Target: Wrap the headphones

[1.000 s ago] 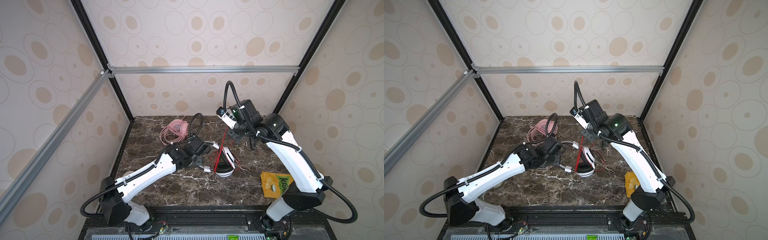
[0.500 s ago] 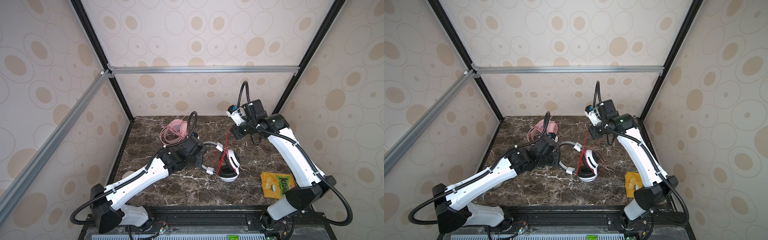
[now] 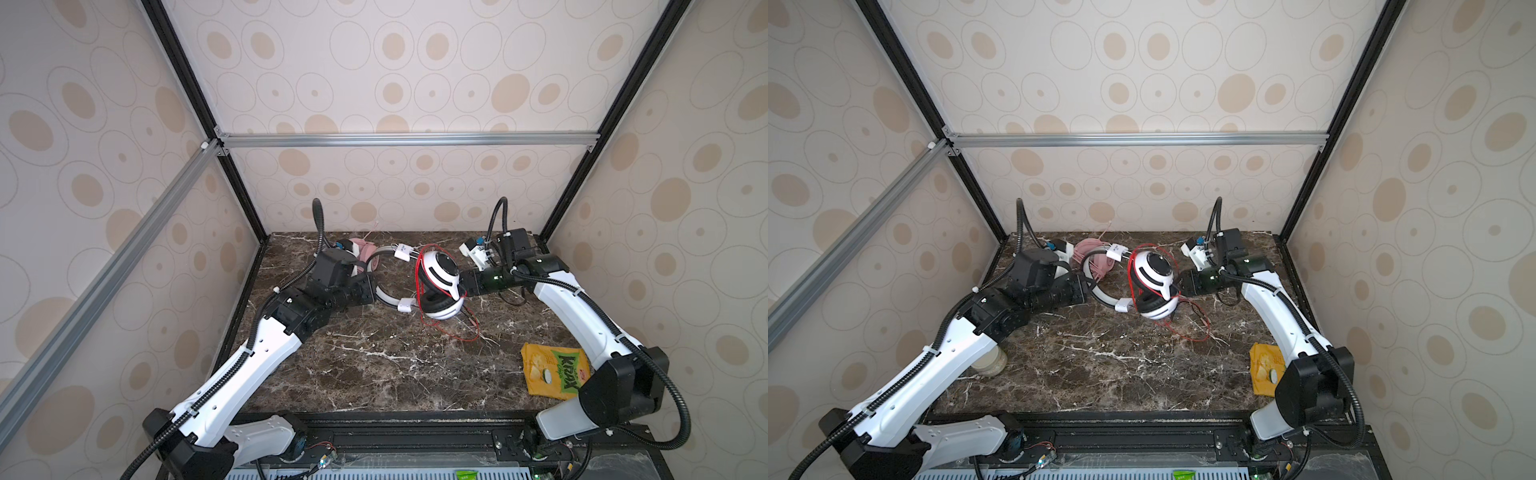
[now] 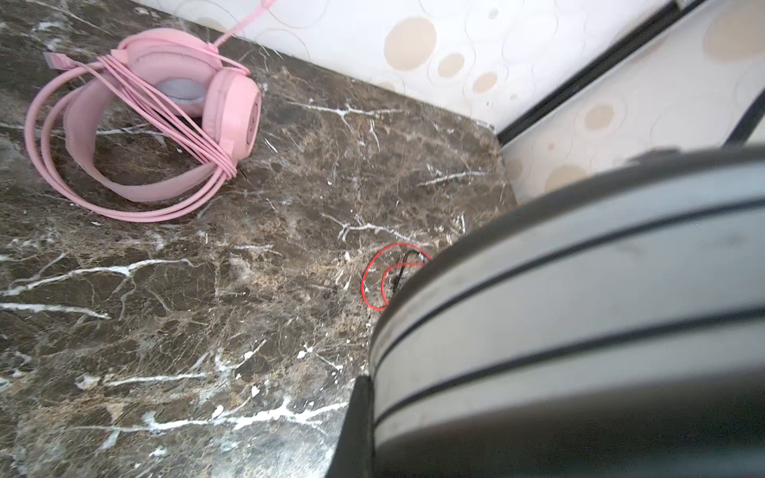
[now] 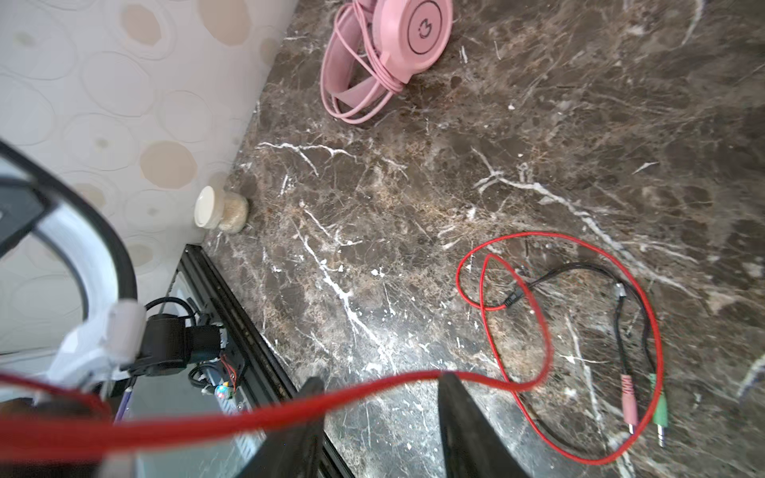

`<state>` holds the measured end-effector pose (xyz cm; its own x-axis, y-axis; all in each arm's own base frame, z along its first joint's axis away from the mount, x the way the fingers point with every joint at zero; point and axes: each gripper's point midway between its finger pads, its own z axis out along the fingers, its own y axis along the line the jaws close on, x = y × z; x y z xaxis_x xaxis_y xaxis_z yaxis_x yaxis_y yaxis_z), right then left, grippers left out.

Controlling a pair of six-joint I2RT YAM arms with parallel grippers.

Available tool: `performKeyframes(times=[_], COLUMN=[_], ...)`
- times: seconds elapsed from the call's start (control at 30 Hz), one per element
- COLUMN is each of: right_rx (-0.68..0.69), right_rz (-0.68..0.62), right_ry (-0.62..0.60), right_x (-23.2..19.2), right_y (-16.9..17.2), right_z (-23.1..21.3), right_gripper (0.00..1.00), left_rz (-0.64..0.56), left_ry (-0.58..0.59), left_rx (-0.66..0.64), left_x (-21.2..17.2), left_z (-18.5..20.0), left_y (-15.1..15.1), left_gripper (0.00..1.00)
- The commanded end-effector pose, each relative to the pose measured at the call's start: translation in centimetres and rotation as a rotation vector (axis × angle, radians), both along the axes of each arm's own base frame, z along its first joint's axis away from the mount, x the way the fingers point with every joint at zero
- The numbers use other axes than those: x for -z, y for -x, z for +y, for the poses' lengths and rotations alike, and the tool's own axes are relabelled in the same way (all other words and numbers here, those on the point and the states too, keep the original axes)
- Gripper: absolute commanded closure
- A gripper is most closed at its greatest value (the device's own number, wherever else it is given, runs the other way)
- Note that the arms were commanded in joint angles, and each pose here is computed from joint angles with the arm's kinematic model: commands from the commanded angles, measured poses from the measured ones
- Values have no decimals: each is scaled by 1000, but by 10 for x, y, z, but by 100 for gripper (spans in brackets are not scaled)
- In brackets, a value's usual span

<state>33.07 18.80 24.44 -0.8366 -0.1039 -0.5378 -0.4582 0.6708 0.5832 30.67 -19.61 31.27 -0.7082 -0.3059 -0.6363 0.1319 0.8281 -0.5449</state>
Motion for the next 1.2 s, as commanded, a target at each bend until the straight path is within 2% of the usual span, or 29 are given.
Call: performKeyframes(times=[0.0, 0.27, 0.4, 0.57, 0.73, 0.97, 1.07, 1.17], right_rx=[-5, 21, 53, 146, 180, 115, 154, 188], right_rz=[-84, -55, -20, 30, 33, 83, 93, 50], right_ry=[-180, -78, -102, -38, -9, 61, 92, 115], right_x=[-45, -23, -9, 29, 57, 102, 120, 128], right_y=[9, 32, 33, 25, 11, 1, -13, -29], right_z=[3, -14, -14, -16, -2, 49, 61, 74], right_gripper=[48, 46, 48, 49, 46, 47, 50, 50], left_rz=[-98, -147, -173, -182, -182, -175, -170, -162], left_ry=[198, 237, 257, 261, 267, 271, 276, 277], left_rx=[6, -42, -59, -61, -63, -58, -61, -59], left_x=[-64, -96, -106, -111, -111, -108, -106, -102], left_z=[-4, 13, 19, 22, 24, 25, 26, 26], left_y=[-16, -40, -47, -51, -52, -51, -51, -50], left_gripper=[100, 100, 100, 100, 100, 100, 100, 100])
